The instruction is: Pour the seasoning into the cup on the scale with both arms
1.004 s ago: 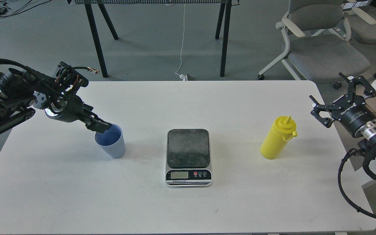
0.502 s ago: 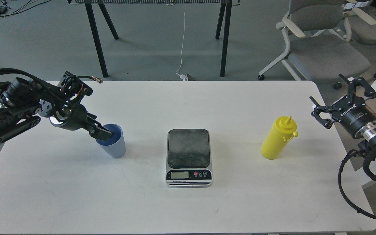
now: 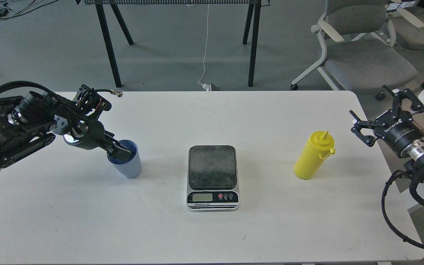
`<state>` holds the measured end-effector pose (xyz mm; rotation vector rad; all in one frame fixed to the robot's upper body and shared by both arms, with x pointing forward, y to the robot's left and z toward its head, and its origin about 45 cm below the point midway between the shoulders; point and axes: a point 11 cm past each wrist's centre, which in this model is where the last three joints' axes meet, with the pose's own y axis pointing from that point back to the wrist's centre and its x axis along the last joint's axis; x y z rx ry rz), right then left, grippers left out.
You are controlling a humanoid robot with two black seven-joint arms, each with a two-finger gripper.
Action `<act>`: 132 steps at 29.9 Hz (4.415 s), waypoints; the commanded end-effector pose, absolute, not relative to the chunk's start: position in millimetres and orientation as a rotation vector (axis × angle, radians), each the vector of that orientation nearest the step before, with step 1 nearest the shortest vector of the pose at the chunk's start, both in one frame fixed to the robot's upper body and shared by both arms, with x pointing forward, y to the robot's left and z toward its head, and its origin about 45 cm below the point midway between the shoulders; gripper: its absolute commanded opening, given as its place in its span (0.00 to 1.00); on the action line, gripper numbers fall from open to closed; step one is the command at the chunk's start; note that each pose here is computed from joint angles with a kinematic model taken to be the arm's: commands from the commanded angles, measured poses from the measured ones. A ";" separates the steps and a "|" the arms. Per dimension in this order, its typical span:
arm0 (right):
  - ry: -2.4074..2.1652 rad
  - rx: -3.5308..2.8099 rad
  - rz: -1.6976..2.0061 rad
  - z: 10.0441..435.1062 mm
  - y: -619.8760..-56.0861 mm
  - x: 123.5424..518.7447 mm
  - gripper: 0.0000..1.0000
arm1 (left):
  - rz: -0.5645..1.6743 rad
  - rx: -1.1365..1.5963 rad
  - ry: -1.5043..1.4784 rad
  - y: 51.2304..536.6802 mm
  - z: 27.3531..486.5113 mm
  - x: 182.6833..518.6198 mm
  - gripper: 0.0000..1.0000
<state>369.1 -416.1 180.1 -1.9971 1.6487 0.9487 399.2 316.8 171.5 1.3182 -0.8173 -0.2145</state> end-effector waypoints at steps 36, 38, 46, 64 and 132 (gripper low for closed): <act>1.664 -1.986 0.978 169.5 -417.5 360.4 0.99 | -0.210 1.207 -1.193 208.5 302.8 455.3 0.06; 1.666 -1.985 0.978 169.3 -418.0 360.3 0.99 | -0.254 1.129 -1.220 168.4 302.1 448.9 0.06; 1.676 -1.975 0.972 169.8 -422.5 358.8 0.99 | -0.428 0.995 -1.267 73.9 268.5 418.8 0.07; 1.700 -1.969 0.977 166.7 -428.9 353.4 0.99 | -0.420 1.041 -1.144 88.6 211.1 416.6 0.09; 1.525 -1.659 0.801 330.9 -515.8 332.7 0.99 | 0.293 0.757 -0.813 194.8 355.3 482.5 1.00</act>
